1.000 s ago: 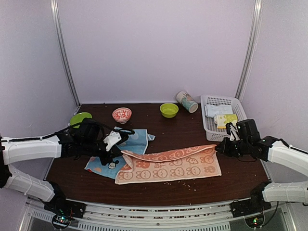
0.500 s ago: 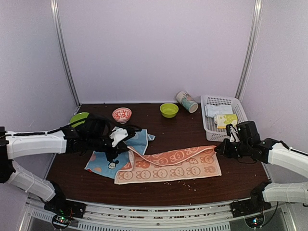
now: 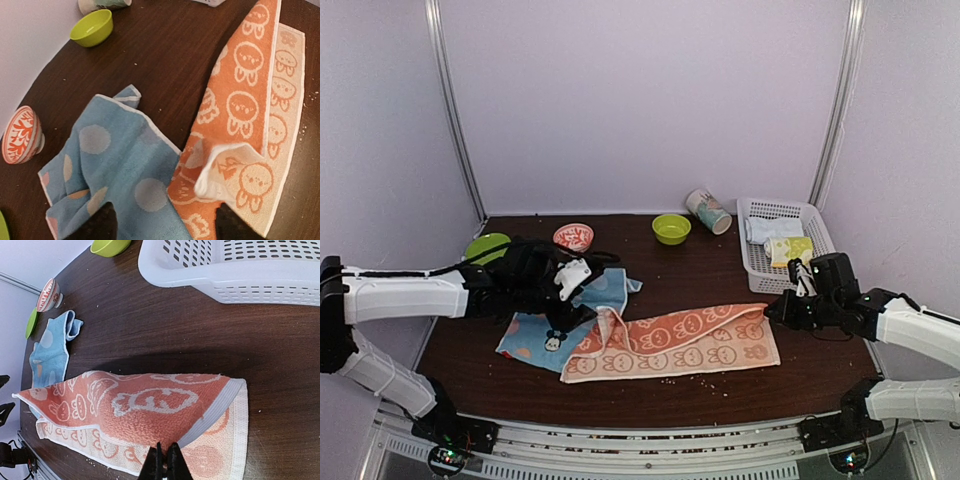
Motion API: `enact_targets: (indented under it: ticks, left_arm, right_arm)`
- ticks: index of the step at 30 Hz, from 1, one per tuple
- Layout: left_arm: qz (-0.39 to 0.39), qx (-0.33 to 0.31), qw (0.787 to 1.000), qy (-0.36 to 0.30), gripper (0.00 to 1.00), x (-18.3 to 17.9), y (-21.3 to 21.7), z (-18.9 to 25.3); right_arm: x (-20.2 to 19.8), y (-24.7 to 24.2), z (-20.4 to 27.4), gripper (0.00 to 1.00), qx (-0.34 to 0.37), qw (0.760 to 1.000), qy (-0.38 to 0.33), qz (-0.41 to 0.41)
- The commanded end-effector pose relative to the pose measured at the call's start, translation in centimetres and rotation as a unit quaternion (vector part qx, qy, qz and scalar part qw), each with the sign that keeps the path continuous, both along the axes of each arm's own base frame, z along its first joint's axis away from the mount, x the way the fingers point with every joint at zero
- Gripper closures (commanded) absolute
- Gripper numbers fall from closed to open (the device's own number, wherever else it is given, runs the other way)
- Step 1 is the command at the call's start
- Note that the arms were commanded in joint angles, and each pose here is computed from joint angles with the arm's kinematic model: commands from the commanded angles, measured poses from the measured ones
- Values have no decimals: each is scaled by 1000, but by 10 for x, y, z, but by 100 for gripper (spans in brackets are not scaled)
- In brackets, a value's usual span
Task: Roll the towels
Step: Fold the towel at the center of the board.
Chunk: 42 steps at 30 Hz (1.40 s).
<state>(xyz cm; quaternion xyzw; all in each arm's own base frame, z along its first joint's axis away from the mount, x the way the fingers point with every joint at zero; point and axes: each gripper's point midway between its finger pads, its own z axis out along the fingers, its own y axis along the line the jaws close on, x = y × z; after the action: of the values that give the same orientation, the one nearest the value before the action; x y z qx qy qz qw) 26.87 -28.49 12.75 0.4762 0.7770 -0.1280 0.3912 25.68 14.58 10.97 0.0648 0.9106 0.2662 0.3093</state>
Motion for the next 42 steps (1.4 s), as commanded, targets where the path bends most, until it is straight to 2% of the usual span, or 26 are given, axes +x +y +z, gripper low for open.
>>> enact_targets:
  ticks: [1,4,7,10,12,14,16,19,24,31,37,42]
  left_arm:
    - [55,-61,997,-2,3,-8,15,26]
    - [89,-123,988,21,2,-18,22,41]
    - [123,-204,968,78,4,-23,15,54]
    - [142,-269,940,152,13,-24,-8,60]
    - [120,-273,939,172,19,-29,-34,66]
    - [85,-234,953,171,20,-36,-59,60]
    - [70,-175,966,176,27,-38,-76,40]
    - [52,-104,973,198,35,-40,-98,10]
    - [55,-17,980,192,38,-31,-113,-21]
    - [61,100,981,157,36,-20,-116,-53]
    - [65,159,976,136,37,-14,-115,-74]
    - [61,176,975,123,39,-10,-117,-81]
  right_arm:
    - [2,4,7,100,5,1000,-9,3]
    - [1,5,10,100,7,1000,-13,6]
    - [1,6,13,100,8,1000,-16,8]
    - [1,7,13,100,9,1000,-17,8]
    - [1,8,12,100,9,1000,-18,9]
    - [0,7,8,100,7,1000,-14,9]
    - [-1,8,5,100,5,1000,-12,11]
    - [-1,7,1,100,3,1000,-9,12]
    - [-3,7,-1,100,3,1000,-9,13]
    - [-3,8,-1,100,0,1000,-8,18]
    - [-2,8,-2,100,-2,1000,-7,19]
    - [-2,9,-2,100,-3,1000,-6,22]
